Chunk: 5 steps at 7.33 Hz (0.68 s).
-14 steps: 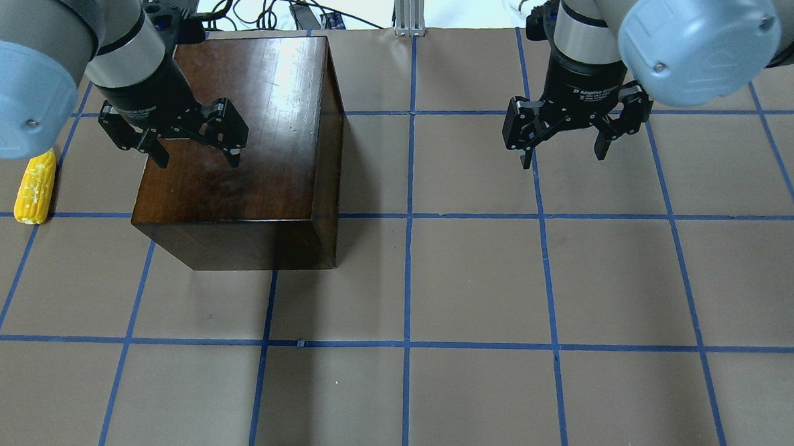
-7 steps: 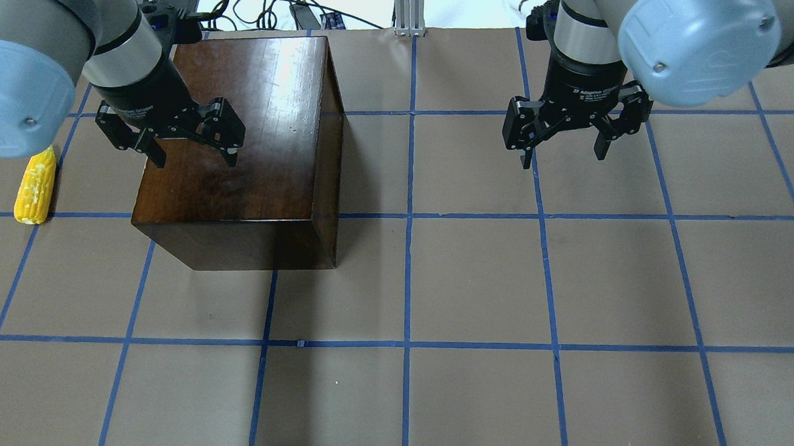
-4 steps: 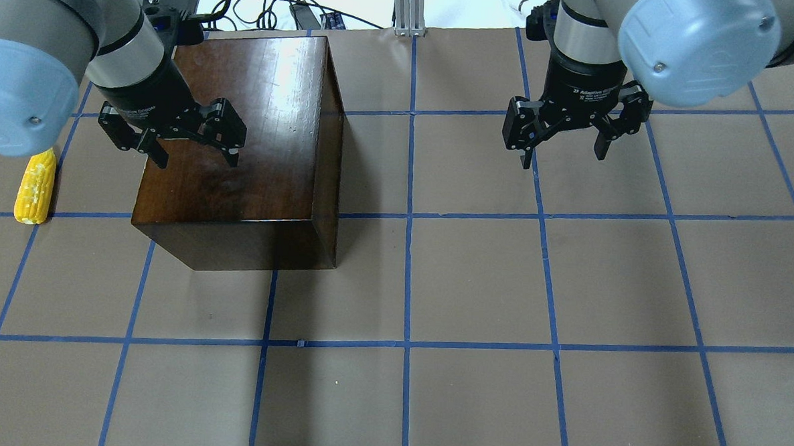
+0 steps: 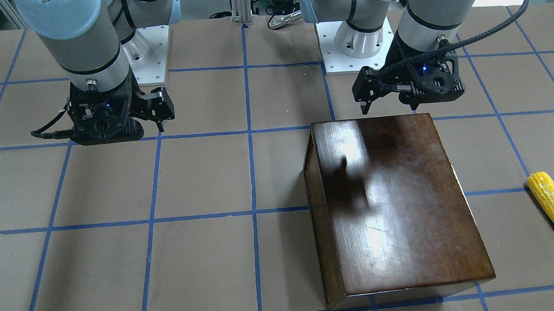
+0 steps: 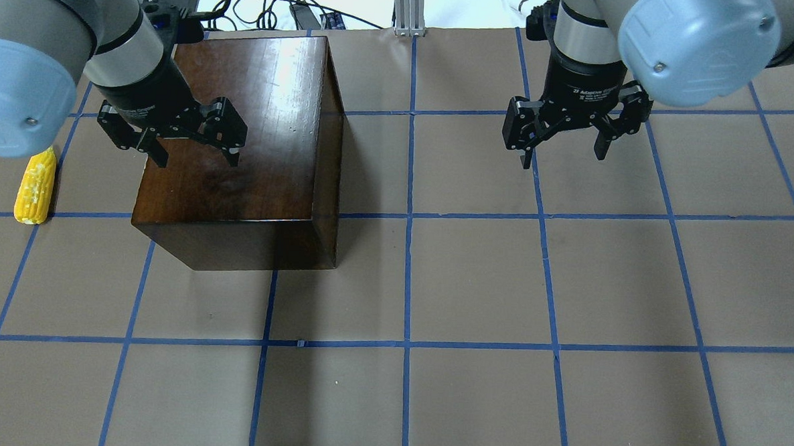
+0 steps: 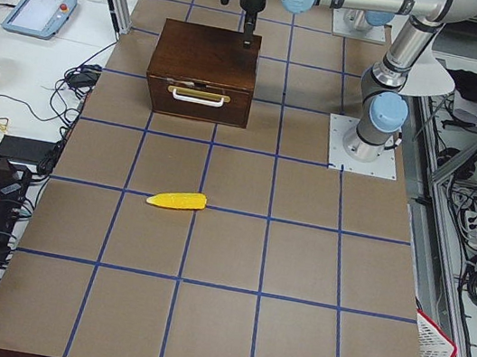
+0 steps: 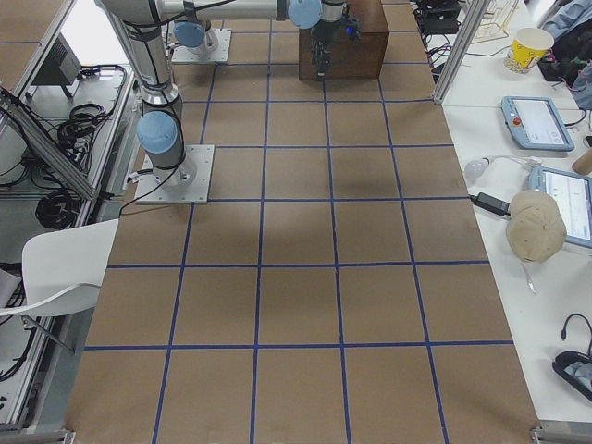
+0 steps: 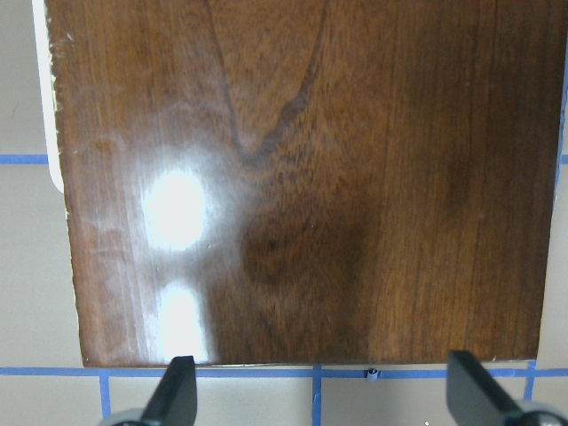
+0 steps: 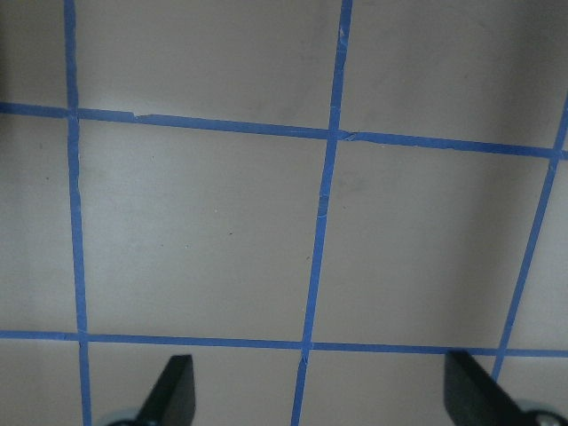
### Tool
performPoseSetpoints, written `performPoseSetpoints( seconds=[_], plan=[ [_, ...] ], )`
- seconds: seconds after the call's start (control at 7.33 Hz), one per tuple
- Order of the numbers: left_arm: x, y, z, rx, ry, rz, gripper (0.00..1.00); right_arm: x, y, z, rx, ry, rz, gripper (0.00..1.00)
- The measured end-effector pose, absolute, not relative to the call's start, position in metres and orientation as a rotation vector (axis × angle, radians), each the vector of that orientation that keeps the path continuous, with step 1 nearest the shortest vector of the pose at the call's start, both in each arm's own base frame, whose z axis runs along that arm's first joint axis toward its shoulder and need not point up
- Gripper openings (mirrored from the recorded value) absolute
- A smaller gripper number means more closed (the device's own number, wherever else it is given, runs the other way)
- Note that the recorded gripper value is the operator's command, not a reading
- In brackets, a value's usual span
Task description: Open drawer and put corn inside
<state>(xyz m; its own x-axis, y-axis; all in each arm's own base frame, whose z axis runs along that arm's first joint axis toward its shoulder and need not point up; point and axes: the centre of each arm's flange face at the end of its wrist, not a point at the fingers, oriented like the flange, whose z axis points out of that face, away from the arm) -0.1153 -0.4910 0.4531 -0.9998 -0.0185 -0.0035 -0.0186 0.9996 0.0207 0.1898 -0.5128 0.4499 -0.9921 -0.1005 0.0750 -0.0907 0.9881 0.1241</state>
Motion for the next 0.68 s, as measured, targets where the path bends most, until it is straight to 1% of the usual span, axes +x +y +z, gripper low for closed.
performPoseSetpoints(
  seconds=[0.68],
  plan=[
    [-0.1148, -0.4917, 0.4532, -0.02, 3.138, 0.035, 1.0, 0.1898, -0.5128, 0.4499, 0.147, -3.051, -0.185, 1.0]
  ],
)
